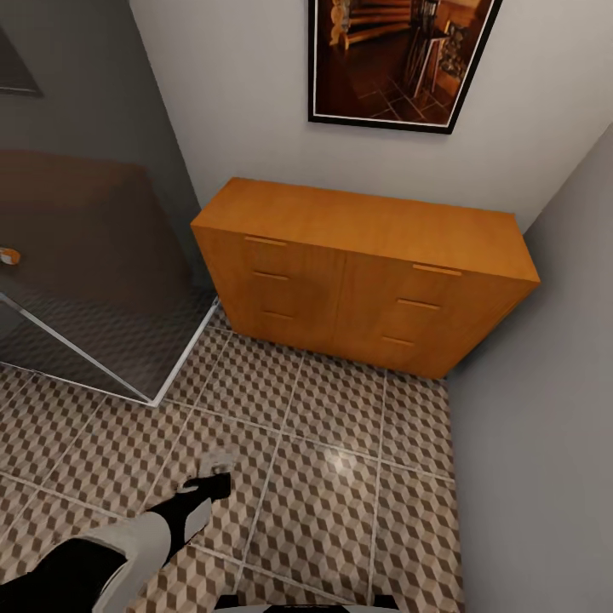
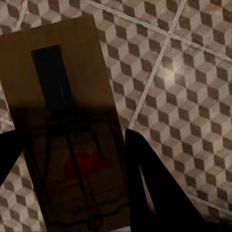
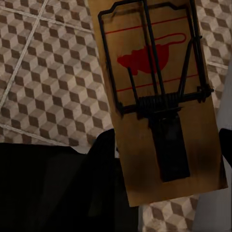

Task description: Take the four mousetraps from the cabinet in the bathroom and place them on the bathroom floor. Make sure all four end up on the same floor surface, and ensure that at least two of them are either under or directly next to the same bathroom sink.

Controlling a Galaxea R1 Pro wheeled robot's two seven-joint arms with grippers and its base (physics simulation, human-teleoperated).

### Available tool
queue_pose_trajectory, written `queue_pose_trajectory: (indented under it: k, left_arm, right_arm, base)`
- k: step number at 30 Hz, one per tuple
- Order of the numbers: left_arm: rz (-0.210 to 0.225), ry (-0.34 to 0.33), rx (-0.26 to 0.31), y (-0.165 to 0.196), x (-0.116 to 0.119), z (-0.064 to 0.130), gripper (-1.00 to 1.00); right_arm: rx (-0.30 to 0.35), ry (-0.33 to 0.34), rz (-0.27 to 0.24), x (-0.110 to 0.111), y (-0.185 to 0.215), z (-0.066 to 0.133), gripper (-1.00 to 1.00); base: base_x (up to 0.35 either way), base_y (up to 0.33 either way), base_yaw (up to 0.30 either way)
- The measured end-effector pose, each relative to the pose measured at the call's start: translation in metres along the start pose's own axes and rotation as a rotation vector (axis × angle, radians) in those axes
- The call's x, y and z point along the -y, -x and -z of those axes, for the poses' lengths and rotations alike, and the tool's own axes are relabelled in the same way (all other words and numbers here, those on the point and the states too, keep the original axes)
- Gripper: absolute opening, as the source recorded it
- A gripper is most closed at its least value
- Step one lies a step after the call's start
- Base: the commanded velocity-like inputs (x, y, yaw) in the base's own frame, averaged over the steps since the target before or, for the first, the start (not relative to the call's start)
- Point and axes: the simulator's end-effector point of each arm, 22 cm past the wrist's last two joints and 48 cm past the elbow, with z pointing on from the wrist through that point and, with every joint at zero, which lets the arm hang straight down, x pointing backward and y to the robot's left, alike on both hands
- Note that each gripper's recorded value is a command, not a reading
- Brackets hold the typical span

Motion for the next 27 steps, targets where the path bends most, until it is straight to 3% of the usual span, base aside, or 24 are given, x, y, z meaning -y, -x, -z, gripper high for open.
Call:
queue_pose_trajectory:
  k: [1,2,5,10,13,18,22,27]
  left_arm:
    - [-0.002,0.001,0.017,-0.002,-0.002,0.000,-1.00]
    - [-0.005,0.008,0.079,-0.009,-0.008,0.003,-1.00]
    - [-0.031,0.016,0.141,-0.040,-0.021,0.010,-1.00]
    - [-0.069,0.024,0.172,-0.088,-0.044,0.024,-1.00]
    - [-0.082,0.024,0.193,-0.109,-0.052,0.033,-1.00]
    - [-0.093,0.035,0.177,-0.157,-0.068,0.050,-1.00]
    - [-0.097,0.035,0.221,-0.177,-0.075,0.066,-1.00]
    - [-0.106,0.041,0.237,-0.199,-0.086,0.082,-1.00]
  right_arm:
    - [-0.010,0.001,0.000,0.002,0.000,-0.003,-1.00]
    - [-0.041,-0.002,0.000,0.009,0.001,-0.011,-1.00]
    - [-0.041,0.002,0.007,0.017,0.016,-0.027,-1.00]
    - [0.028,0.006,0.009,0.018,0.052,-0.045,-1.00]
    - [0.007,0.010,0.006,0.017,0.054,-0.049,-1.00]
    - [-0.025,0.013,0.010,0.022,0.054,-0.054,-1.00]
    - [-0.021,0.015,0.015,0.024,0.056,-0.054,-1.00]
    - [0.020,0.013,0.020,0.025,0.063,-0.053,-1.00]
  base:
    - [0.000,0.000,0.000]
    - [0.000,0.000,0.000]
    - [0.000,0.000,0.000]
    - [0.000,0.000,0.000]
    - [0.000,0.000,0.000]
    - [0.000,0.000,0.000]
    - [0.000,0.000,0.000]
    - [0.000,0.000,0.000]
